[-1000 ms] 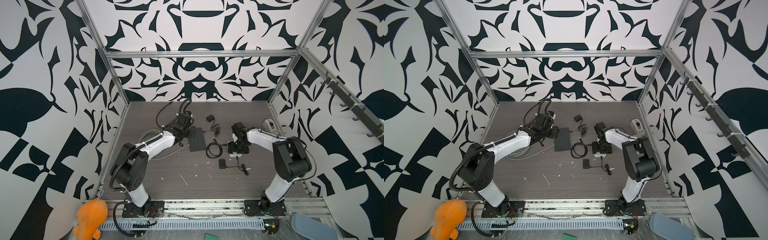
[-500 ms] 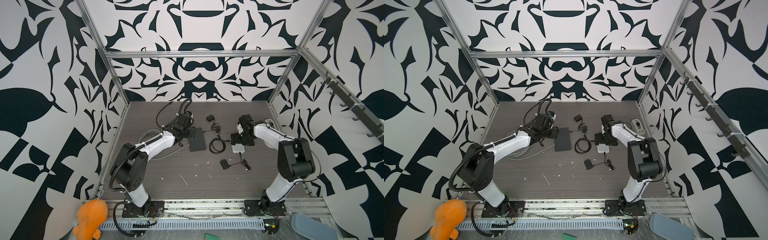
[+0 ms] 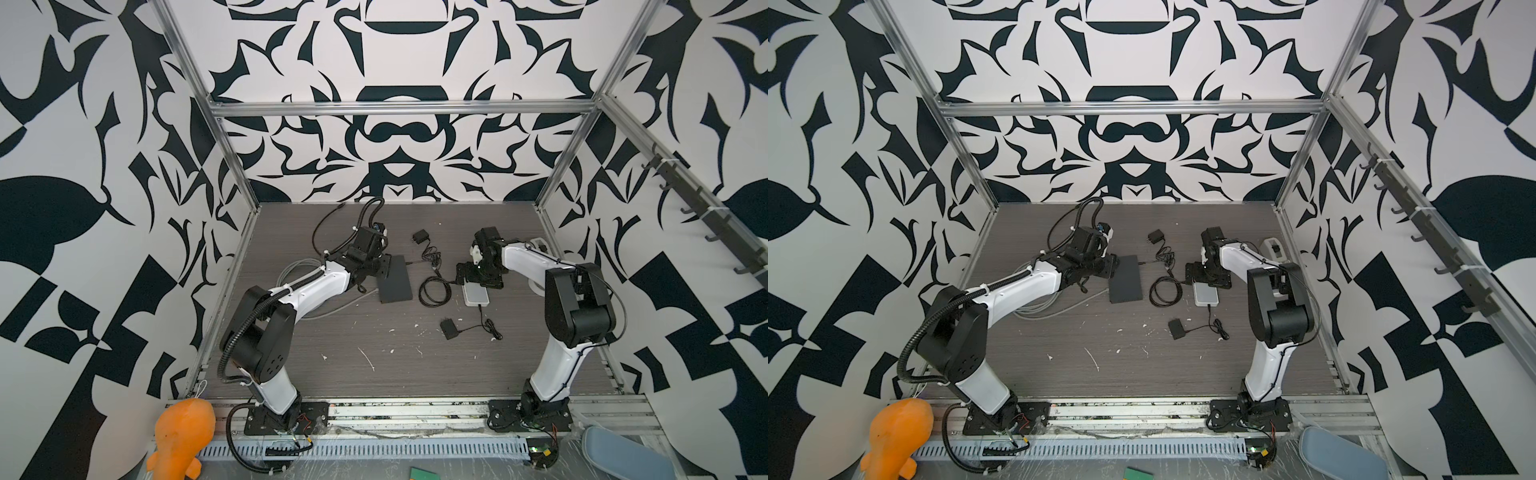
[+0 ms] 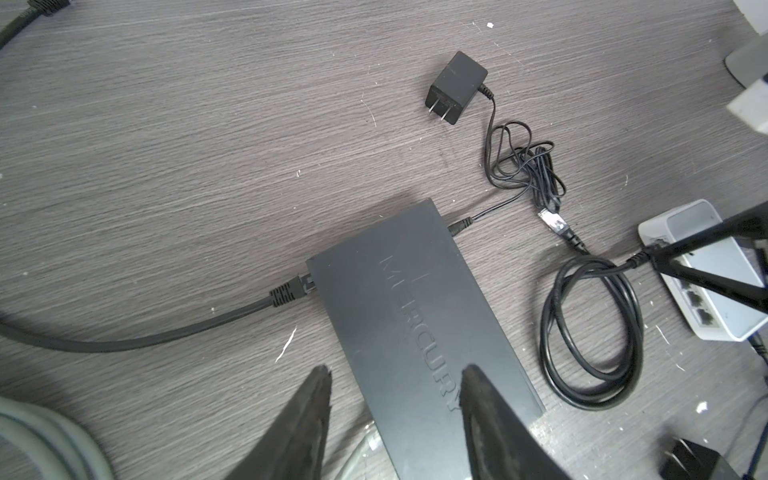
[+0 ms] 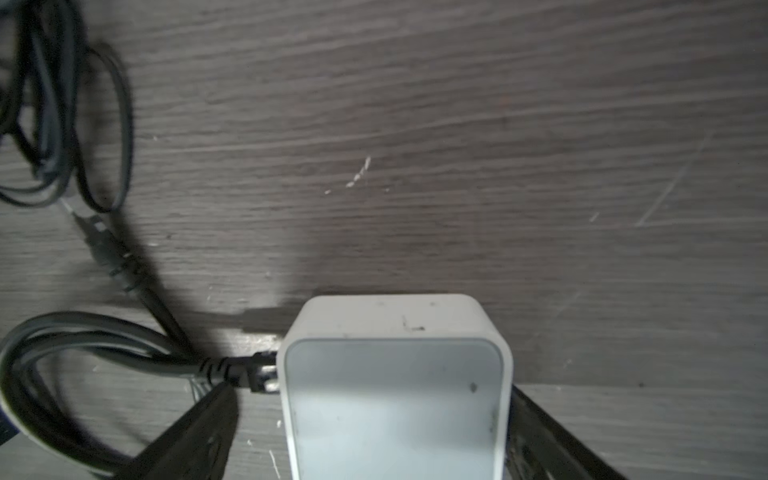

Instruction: Insert the plug into the switch port

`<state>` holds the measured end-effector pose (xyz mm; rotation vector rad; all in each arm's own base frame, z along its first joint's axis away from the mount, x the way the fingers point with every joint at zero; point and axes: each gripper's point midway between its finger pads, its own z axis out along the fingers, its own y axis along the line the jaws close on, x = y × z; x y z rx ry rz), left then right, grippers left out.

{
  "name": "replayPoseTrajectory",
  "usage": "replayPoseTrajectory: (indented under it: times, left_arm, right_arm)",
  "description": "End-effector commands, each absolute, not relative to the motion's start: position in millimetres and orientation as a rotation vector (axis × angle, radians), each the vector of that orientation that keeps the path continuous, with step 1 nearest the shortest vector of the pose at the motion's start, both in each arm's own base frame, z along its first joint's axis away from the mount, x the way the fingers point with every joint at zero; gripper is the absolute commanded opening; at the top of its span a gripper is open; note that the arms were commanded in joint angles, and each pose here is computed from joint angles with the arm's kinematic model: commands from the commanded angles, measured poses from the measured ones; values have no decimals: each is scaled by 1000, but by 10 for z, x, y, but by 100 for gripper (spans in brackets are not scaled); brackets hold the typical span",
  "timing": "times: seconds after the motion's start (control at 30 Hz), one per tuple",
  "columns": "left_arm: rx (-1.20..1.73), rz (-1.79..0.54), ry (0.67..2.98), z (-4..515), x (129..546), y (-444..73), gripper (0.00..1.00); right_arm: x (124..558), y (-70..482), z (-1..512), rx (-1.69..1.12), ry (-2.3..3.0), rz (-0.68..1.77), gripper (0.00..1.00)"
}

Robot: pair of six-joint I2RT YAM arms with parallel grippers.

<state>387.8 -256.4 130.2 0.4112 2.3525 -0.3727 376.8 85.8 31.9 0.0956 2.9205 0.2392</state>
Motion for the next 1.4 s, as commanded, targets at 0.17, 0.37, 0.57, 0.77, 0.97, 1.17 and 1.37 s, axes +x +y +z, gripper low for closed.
replayPoseTrajectory:
  times: [0.17,0.37,0.57,0.77,0.97,1.17,1.37]
  left_arm:
    - [400,-375,2343,1353,3839,-2507,54]
    - [394,-385,2341,1354,3846,-2520,54]
    - [397,-381,2339,1373,3856,-2523,54]
    - [376,-369,2338,1406,3844,-2482,54]
    - [226,-270,2249,1637,3855,-2133,100]
    - [-164,-100,2204,1659,3917,-1091,99]
    - [-215,230,2161,1582,3817,-106,99]
  right_arm:
    - [3795,836,336,53,2928,200,78]
    - [3797,837,359,54,2921,205,75]
    - [3864,938,489,55,2892,288,84]
    - [3912,983,780,66,2816,385,93]
    - [3806,758,935,126,2729,356,100]
    - [3765,417,1230,221,2449,244,100]
    - [3586,230,1493,136,2114,124,100]
